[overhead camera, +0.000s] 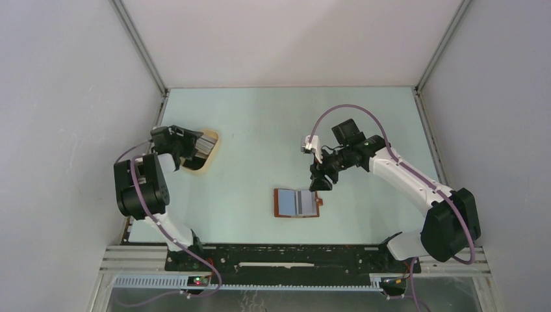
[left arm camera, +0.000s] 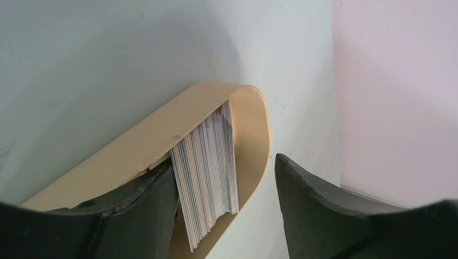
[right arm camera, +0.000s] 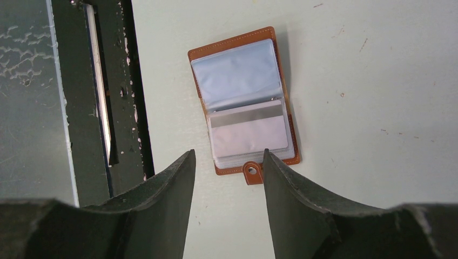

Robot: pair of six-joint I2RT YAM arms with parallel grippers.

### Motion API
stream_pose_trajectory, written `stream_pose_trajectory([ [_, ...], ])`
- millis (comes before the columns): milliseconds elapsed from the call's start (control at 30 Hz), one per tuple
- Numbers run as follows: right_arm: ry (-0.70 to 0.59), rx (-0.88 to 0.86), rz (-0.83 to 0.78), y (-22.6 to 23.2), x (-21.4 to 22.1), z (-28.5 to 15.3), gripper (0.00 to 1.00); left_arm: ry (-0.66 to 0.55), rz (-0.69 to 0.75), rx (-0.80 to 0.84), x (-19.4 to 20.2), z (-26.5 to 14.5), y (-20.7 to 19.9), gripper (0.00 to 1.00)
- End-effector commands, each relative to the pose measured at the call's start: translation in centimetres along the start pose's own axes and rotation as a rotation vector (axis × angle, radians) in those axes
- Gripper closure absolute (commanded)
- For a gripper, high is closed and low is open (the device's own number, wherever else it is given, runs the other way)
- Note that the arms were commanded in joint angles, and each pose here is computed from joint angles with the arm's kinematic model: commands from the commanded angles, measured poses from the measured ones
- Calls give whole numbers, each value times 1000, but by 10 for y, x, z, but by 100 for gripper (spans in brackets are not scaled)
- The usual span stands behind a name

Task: Put the credit cards into the card holder
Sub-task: Pick up the credit card from the storage box.

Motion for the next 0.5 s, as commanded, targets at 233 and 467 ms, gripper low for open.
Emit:
stream_pose_trajectory([
  [233,-42,9,-50,4,-15,-10,42,-52,7,126,-17,-2,-25,37],
  [467,-42,8,-49,4,-15,-10,42,-75,20,138,-19,-13,-30,40],
])
Point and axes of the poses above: each gripper's point midway between its finger pads, its own z axis out along the fingers, its own y axis along the line the jaws close on, x = y × z, the point moved 6 cm from there along -z, back along the fingers, and after that the axes turned 14 degrees about z, right-handed, at the moved point
